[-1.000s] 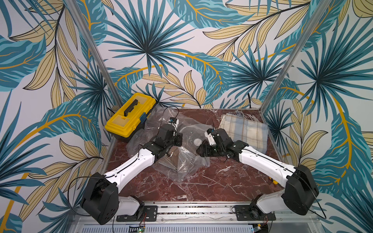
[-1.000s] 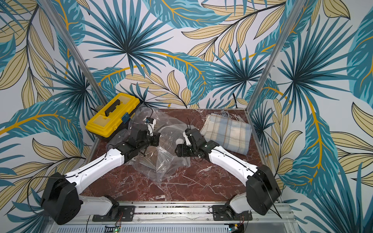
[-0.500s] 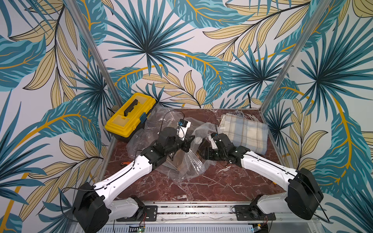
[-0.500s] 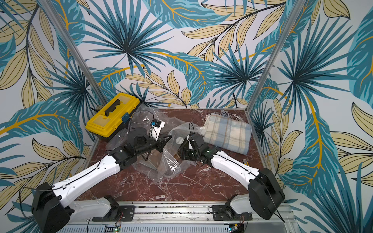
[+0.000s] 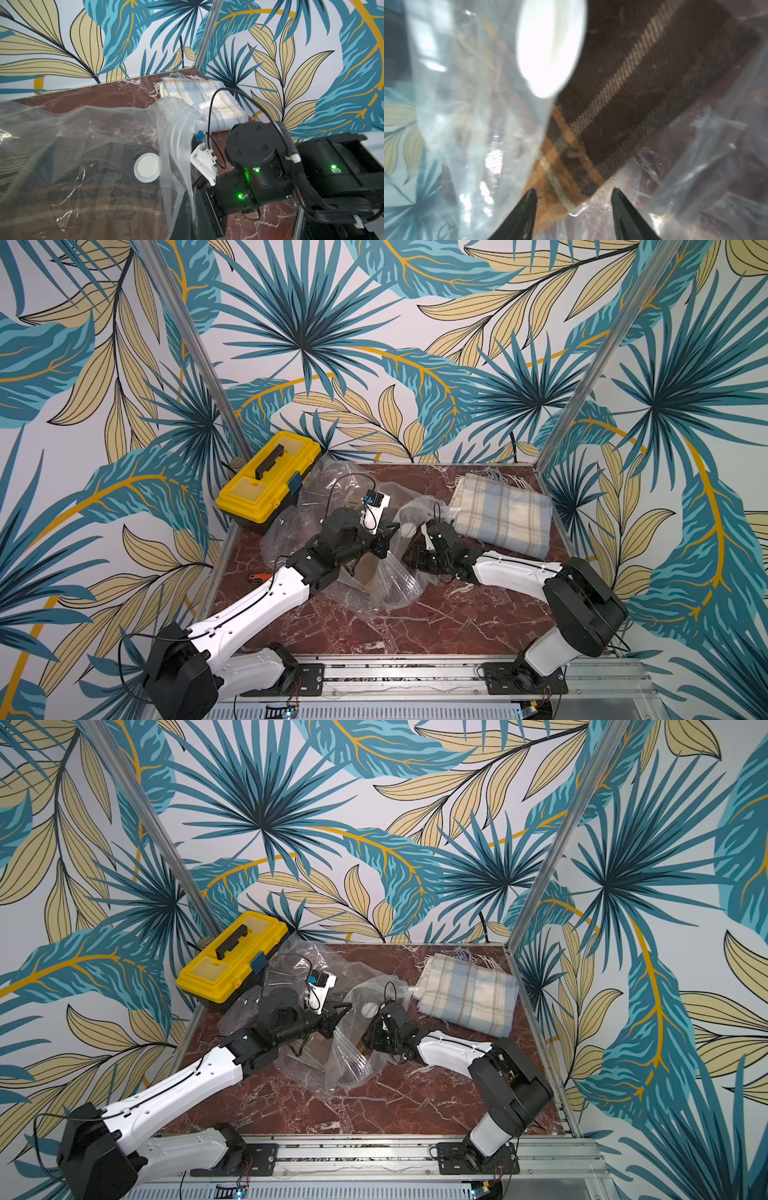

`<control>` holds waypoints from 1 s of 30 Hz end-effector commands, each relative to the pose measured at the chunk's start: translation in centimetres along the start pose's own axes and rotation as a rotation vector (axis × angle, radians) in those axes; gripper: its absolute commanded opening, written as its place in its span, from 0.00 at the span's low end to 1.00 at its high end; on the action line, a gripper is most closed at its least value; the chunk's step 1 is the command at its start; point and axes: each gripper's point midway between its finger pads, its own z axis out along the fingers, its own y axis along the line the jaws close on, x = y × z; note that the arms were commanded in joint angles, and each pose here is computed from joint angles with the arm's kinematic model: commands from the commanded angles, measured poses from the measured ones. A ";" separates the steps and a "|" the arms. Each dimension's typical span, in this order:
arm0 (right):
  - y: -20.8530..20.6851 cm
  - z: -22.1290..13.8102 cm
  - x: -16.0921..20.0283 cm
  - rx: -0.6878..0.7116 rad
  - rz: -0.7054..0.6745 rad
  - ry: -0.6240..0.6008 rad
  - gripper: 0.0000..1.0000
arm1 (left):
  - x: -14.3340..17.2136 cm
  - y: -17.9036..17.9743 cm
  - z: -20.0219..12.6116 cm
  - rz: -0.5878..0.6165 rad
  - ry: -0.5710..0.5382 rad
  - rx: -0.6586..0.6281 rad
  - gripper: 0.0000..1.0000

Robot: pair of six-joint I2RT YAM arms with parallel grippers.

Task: Take the blanket out of the vacuum bag
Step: Adjust the vacuum bag at the center of the board, then take out the blanket from the vacuum bag.

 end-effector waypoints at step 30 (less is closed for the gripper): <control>-2.1 3.2 -1.3 0.072 -0.014 -0.006 0.21 | 0.5 -0.1 -0.4 -0.007 -0.017 -0.017 0.00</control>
